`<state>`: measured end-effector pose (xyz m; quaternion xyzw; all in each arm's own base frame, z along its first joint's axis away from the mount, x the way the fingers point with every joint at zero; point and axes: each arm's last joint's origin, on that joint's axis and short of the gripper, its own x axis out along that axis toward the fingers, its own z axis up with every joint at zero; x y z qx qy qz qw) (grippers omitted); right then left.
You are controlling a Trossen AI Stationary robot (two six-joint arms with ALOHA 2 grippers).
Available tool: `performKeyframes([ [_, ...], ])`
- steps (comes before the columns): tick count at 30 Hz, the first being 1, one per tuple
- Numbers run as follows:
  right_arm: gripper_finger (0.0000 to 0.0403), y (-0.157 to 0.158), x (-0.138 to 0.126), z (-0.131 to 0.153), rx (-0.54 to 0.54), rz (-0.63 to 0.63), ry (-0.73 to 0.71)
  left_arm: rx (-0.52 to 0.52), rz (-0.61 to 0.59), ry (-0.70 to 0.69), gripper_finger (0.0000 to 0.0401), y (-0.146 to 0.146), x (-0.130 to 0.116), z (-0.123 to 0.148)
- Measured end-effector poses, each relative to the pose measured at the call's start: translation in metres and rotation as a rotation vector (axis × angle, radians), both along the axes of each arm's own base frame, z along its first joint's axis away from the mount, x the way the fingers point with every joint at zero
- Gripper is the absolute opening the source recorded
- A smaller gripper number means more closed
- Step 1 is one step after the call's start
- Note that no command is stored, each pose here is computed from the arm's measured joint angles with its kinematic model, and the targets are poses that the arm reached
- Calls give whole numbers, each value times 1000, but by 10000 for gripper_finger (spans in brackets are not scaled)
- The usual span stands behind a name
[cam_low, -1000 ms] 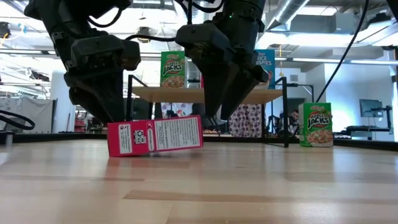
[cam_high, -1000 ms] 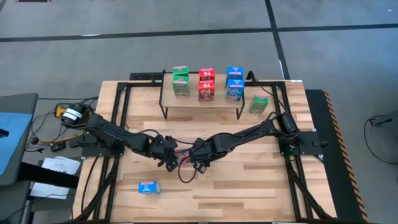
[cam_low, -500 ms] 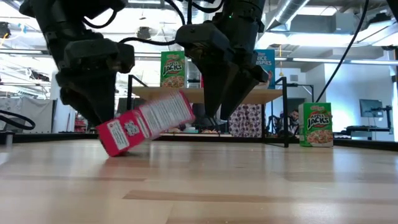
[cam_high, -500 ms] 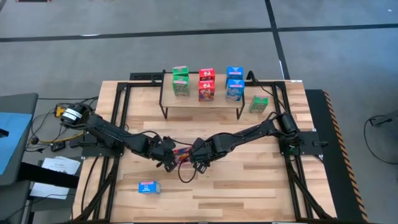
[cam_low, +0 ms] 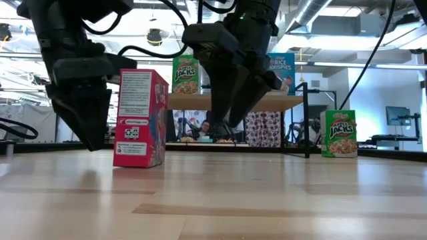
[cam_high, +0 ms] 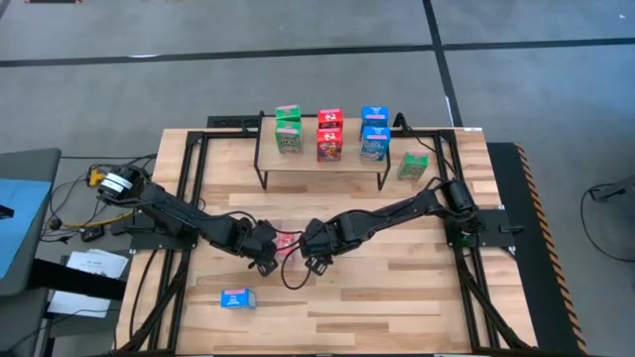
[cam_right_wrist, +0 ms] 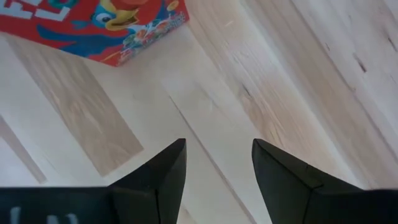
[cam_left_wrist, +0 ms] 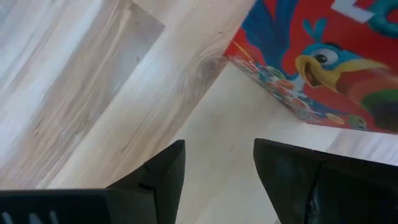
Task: Stack cereal on shelf
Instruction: Put the red cereal box on the shelf aligned with the other red cereal boxes
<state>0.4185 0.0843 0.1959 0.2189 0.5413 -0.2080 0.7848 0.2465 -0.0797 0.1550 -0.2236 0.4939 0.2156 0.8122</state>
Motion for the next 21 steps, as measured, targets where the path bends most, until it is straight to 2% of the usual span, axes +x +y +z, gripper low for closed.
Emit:
performKeyframes([
  [6, 207, -1, 1, 0, -19, 75, 5, 13, -28, 10, 179, -4, -2, 0],
  [12, 207, -3, 4, 5, 59, 194, 5, 6, -37, -32, 179, -6, -6, 10],
  [18, 207, -12, 5, 11, 120, 211, 19, -3, -23, -121, 179, -2, -12, 32],
  [21, 207, -16, 6, 16, 133, 218, 31, -3, -6, -116, 179, 2, -20, 41],
])
